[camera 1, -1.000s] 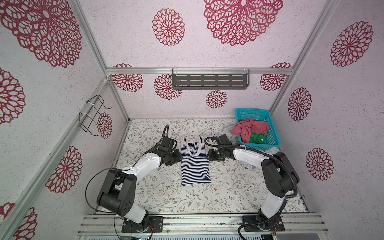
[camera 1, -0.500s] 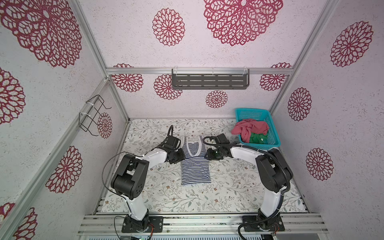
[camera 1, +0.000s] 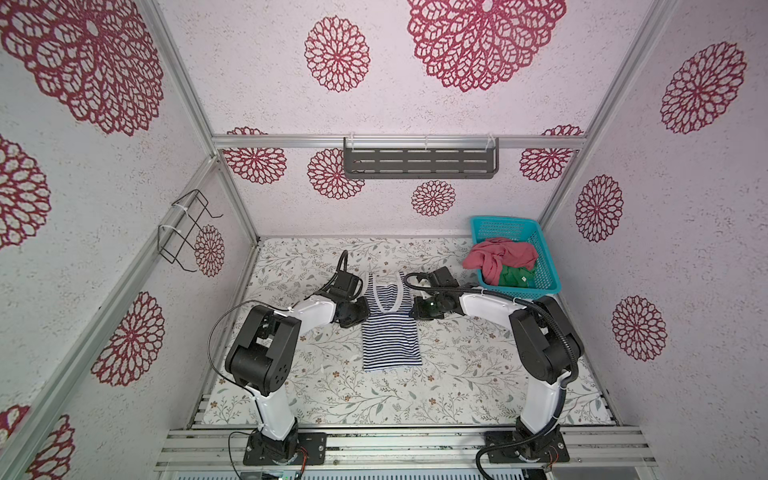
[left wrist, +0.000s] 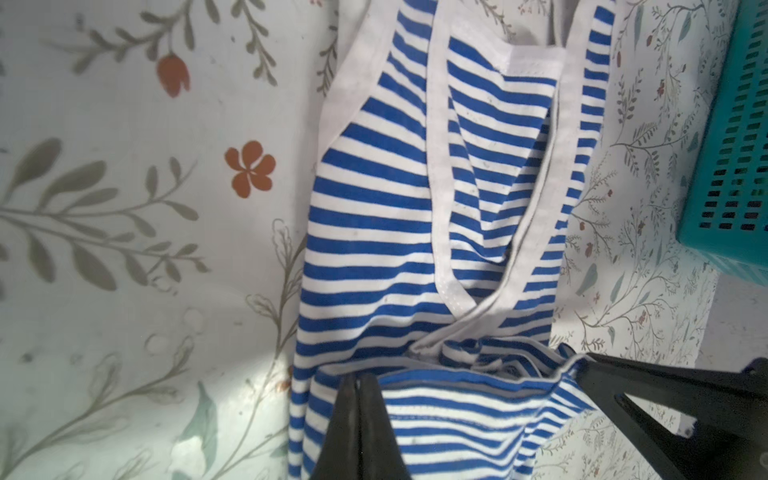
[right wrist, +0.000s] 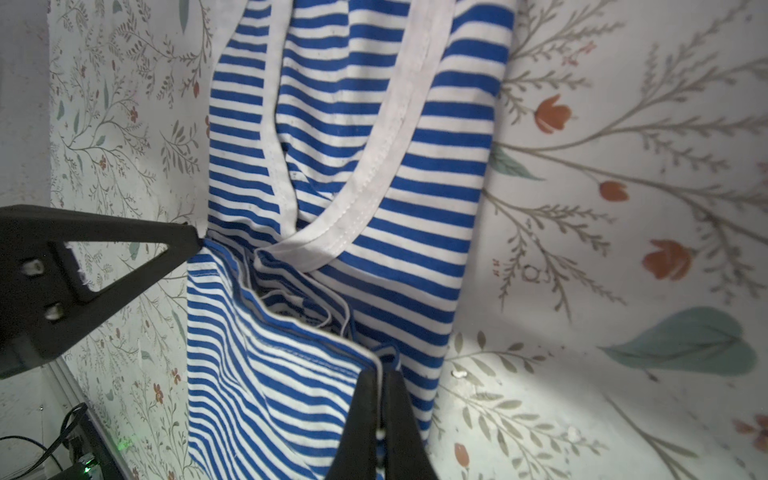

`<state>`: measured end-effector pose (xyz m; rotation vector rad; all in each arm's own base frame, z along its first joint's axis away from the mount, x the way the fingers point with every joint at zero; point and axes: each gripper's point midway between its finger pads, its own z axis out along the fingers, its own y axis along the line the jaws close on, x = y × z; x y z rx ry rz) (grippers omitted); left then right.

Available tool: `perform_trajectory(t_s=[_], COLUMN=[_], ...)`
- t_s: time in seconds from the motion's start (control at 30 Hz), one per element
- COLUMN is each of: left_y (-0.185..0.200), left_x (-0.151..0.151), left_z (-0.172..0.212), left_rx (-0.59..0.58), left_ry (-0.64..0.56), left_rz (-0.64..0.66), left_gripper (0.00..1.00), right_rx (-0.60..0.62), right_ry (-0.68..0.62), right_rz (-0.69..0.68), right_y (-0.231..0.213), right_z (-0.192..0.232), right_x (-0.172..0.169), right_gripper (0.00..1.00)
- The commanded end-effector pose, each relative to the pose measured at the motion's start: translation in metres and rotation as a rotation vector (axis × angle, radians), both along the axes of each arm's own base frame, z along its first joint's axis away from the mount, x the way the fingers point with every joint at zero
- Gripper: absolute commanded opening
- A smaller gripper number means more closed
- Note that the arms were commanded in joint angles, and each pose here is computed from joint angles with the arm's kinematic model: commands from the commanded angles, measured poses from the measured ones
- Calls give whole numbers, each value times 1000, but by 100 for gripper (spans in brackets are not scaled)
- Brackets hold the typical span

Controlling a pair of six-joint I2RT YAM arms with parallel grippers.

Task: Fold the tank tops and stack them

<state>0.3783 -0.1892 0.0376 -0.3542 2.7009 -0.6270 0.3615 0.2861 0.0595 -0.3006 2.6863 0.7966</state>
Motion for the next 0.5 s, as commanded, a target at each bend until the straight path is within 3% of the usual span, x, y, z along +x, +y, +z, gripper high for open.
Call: perform_trajectory(t_s=[0.0, 0.2, 0.33, 0.4, 0.47], left_y=[16, 18, 22, 27, 32], left_x=[5, 13, 20, 22, 20], left_z=[5, -19, -25, -15, 4], left_rx=[32, 32, 49, 55, 71], left_ry=[-29, 0, 9, -9, -43], left_rz=[35, 58, 75, 88, 93], left_gripper=[0, 0, 0, 1, 18], right_rx=[24, -29, -48, -42, -37], right_ry=[-55, -34, -12, -39, -90], right_rz=[17, -12, -22, -19, -21], right_y=[9, 6, 5, 4, 0], right_z=[16, -17, -34, -23, 3], right_x=[17, 34, 42, 45, 47], right_gripper=[0, 0, 18, 31, 48])
